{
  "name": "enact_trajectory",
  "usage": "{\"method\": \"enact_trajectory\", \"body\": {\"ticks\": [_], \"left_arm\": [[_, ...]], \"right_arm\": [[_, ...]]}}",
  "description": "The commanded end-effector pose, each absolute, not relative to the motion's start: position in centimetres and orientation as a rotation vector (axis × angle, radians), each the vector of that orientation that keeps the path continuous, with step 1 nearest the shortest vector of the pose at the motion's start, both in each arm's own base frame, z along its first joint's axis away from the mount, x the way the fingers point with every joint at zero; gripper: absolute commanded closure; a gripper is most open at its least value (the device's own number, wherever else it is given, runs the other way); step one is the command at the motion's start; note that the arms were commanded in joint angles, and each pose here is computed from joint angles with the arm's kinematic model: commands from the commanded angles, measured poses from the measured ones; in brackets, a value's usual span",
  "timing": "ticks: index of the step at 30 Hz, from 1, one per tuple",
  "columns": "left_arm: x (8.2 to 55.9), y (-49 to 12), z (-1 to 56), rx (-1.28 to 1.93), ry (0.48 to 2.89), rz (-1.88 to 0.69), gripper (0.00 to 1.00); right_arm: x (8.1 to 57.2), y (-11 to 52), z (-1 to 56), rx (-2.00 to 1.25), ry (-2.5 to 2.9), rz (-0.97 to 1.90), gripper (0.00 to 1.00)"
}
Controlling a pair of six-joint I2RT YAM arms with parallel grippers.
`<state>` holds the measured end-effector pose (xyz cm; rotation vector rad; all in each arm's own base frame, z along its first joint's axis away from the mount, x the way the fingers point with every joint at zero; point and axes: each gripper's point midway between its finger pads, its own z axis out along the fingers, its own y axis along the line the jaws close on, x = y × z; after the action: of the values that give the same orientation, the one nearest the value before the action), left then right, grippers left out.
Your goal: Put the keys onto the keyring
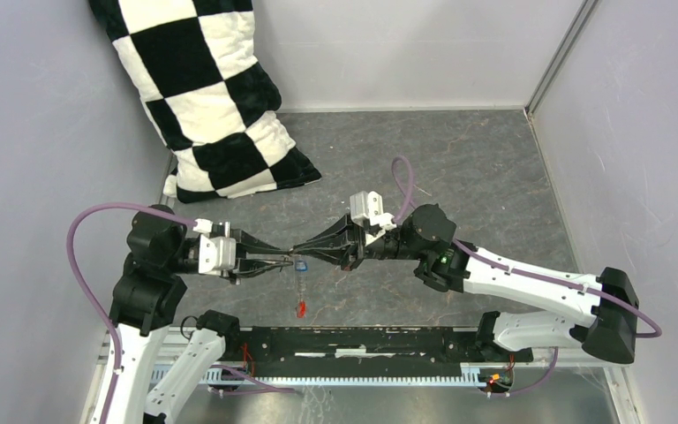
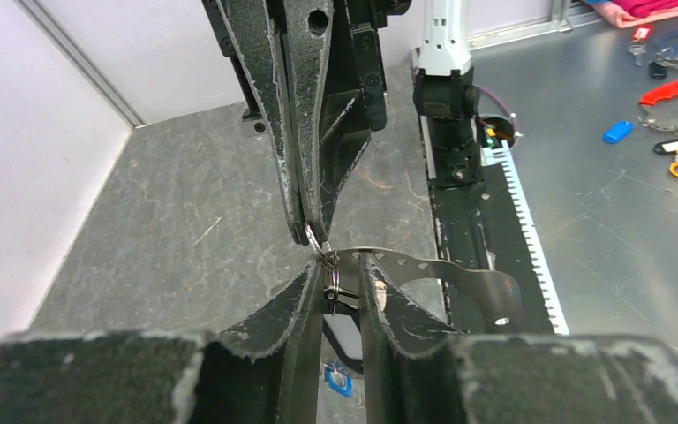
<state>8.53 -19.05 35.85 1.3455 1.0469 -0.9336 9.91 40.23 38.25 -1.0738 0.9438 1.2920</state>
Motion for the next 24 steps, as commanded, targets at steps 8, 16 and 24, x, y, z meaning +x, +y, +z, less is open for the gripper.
{"method": "enact_trajectory", "body": {"ticks": [8,16,24], "left_arm": [[8.0,-19.0,36.2,1.362,1.036,-0.948,0.85],[9.2,-18.7,36.1,1.342,1.045,-0.841,0.98],[8.9,-18.5,35.1,1.398,1.026,-0.824,0.98]], "right_arm": [[10.1,40.2,39.4,-0.979,0.908,1.251,0.99],[9.5,39.7,38.7,-1.068,0.934,1.247,0.82],[10.9,39.0,39.0,-1.430,1.054,1.114,0.55]]}}
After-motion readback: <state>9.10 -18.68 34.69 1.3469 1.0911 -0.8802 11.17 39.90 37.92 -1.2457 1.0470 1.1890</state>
